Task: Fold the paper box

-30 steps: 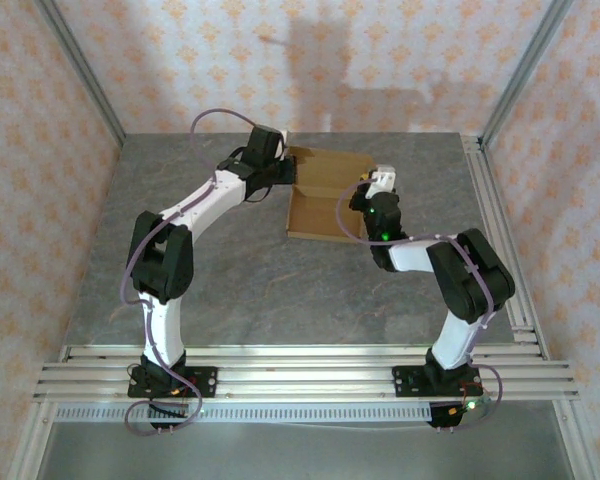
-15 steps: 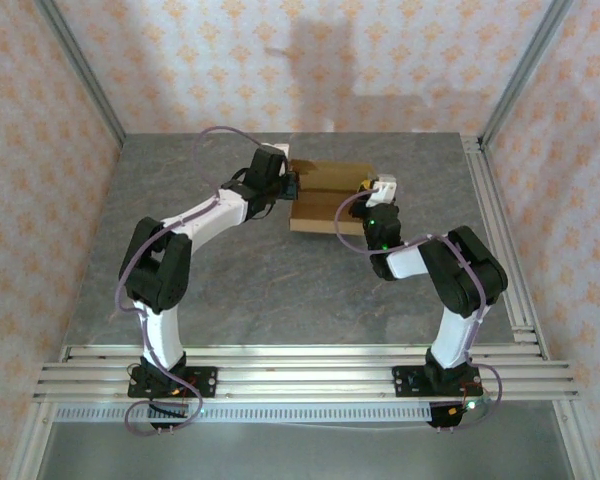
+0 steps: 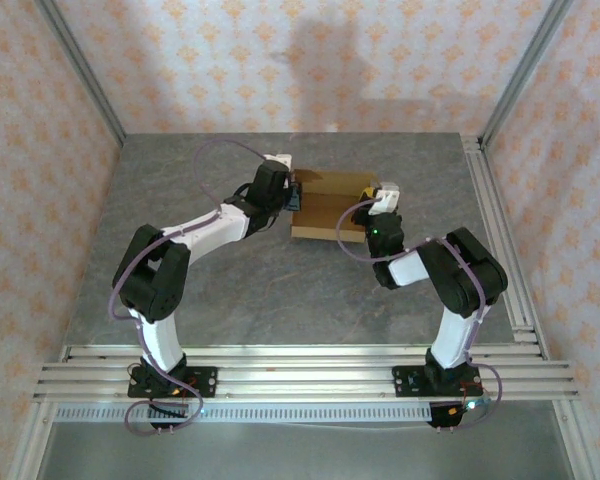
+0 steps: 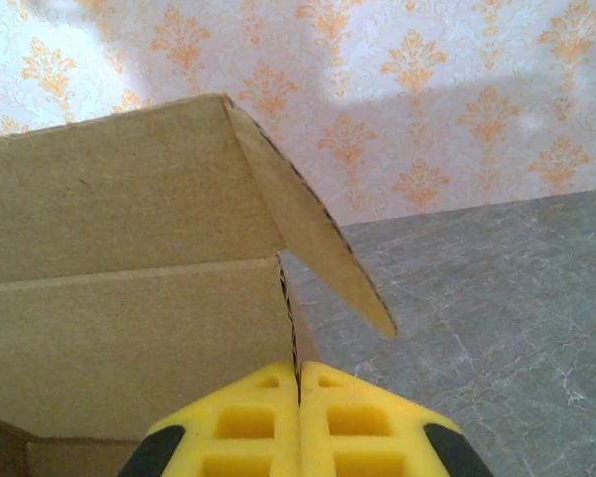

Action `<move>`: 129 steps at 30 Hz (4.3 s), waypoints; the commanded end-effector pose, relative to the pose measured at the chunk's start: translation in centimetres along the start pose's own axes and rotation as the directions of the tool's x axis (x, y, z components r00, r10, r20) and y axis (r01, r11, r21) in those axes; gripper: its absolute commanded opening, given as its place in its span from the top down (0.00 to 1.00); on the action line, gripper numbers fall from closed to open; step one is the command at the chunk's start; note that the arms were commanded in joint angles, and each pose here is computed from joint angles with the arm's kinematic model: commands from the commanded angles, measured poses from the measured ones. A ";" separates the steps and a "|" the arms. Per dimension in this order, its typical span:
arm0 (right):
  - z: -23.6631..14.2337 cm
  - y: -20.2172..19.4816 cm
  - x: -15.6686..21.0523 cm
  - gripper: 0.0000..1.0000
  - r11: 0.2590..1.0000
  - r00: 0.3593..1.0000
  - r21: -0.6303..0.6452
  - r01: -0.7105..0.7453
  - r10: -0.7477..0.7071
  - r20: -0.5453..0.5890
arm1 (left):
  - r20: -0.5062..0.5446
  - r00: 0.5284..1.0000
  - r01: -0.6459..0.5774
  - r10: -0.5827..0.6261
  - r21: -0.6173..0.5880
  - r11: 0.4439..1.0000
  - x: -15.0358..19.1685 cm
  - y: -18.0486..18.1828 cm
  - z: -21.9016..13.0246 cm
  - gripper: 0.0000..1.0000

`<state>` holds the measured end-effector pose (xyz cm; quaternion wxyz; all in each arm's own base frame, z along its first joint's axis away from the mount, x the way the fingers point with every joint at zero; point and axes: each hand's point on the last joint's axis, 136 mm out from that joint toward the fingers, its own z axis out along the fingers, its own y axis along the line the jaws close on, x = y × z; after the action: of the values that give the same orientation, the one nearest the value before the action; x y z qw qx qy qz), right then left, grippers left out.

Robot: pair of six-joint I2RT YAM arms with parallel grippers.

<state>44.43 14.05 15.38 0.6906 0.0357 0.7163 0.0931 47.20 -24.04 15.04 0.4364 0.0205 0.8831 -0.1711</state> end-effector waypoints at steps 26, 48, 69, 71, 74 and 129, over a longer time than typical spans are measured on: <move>-3.4 0.7 -1.1 0.45 0.996 0.998 -0.079 -0.030 0.034 0.054 | -0.022 0.999 -0.033 0.031 -0.082 0.996 4.7 0.3 -2.0 1.00; -10.3 1.3 -9.4 0.13 0.982 0.996 -0.186 -0.014 0.029 0.083 | 0.007 0.999 -0.033 0.033 -0.083 0.996 4.4 0.2 -2.5 1.00; -2.3 1.2 -4.3 0.18 0.997 0.849 0.026 -0.071 0.074 -0.524 | 0.100 0.990 -0.091 0.098 -0.071 0.993 6.6 -0.5 -5.2 1.00; -2.7 1.0 -2.9 0.18 0.998 0.822 0.026 -0.061 0.065 -0.566 | 0.101 0.989 -0.101 0.108 -0.072 0.992 6.8 -0.5 -5.4 1.00; -3.4 0.9 -1.1 0.17 0.998 0.783 0.020 -0.054 0.055 -0.620 | 0.102 0.986 -0.125 0.131 -0.067 0.990 7.1 -0.8 -5.7 1.00; -7.6 1.3 4.0 0.13 0.996 0.784 -0.080 0.048 -0.087 -0.615 | -0.390 0.919 0.112 -0.066 0.096 0.989 10.8 -0.7 -3.0 0.19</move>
<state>35.93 15.64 8.93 0.3727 -0.0641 0.9216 0.0873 37.87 -23.71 7.63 0.2493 0.0216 0.9455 -0.2085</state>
